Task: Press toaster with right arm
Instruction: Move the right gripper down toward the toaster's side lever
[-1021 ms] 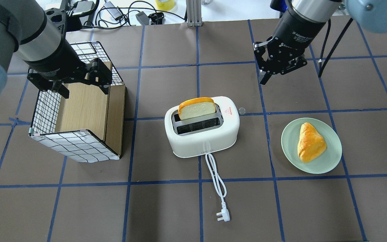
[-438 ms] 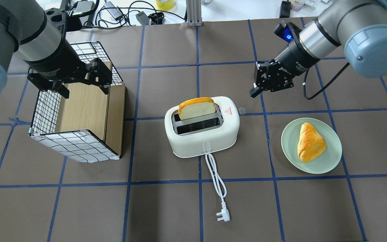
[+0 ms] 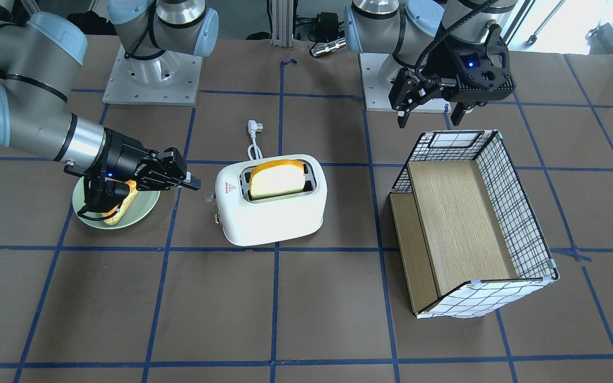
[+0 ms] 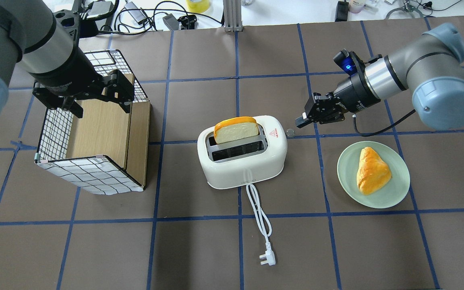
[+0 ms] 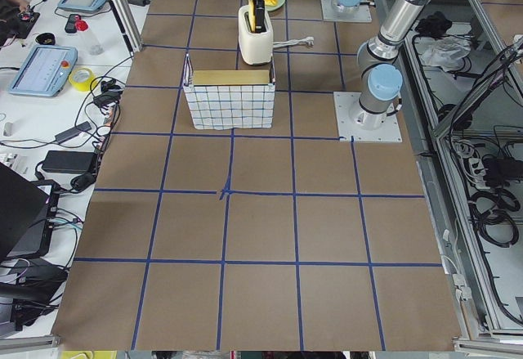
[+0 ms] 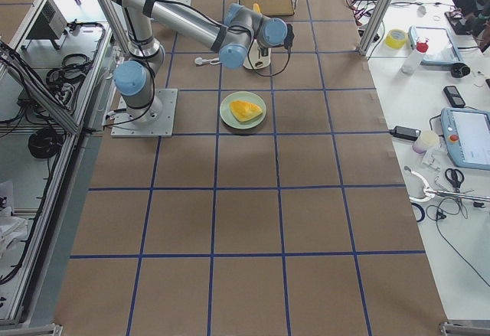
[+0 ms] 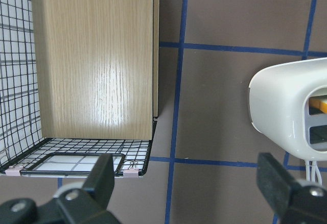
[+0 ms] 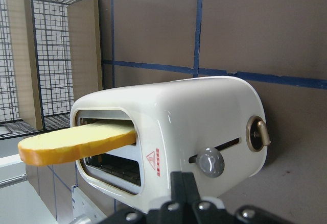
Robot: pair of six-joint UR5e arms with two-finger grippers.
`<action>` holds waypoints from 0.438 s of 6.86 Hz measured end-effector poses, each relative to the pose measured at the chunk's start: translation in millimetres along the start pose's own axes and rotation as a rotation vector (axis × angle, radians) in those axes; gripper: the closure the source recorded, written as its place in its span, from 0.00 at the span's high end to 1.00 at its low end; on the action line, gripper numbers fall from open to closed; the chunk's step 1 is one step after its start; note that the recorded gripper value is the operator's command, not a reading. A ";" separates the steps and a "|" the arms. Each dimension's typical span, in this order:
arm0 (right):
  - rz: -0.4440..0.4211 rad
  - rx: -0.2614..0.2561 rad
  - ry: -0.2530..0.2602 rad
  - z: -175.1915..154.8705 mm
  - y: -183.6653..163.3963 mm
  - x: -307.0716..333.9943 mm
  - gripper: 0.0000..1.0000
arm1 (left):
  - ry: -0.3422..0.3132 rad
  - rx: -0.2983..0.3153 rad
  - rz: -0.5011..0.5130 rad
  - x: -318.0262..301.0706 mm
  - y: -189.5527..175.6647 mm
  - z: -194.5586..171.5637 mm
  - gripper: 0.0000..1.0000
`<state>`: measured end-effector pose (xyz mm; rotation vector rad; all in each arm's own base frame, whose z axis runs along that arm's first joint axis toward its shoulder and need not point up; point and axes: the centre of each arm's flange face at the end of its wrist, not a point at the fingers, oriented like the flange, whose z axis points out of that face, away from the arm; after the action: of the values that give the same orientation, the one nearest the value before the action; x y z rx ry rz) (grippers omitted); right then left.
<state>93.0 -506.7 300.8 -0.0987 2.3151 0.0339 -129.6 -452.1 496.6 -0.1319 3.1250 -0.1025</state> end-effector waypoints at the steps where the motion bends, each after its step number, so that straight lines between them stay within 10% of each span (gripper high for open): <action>1: -0.016 0.014 -0.026 5.6 0.9 5.7 0.00 | 0.000 0.000 0.000 0.0 0.0 0.0 1.00; 3: -0.044 0.023 -0.071 17.4 1.1 14.9 0.00 | -0.001 0.000 0.000 -0.1 0.0 0.0 1.00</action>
<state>95.6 -505.6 278.0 -0.1346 2.2409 -0.0115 -129.5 -452.1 496.6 -0.1320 3.1240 -0.1025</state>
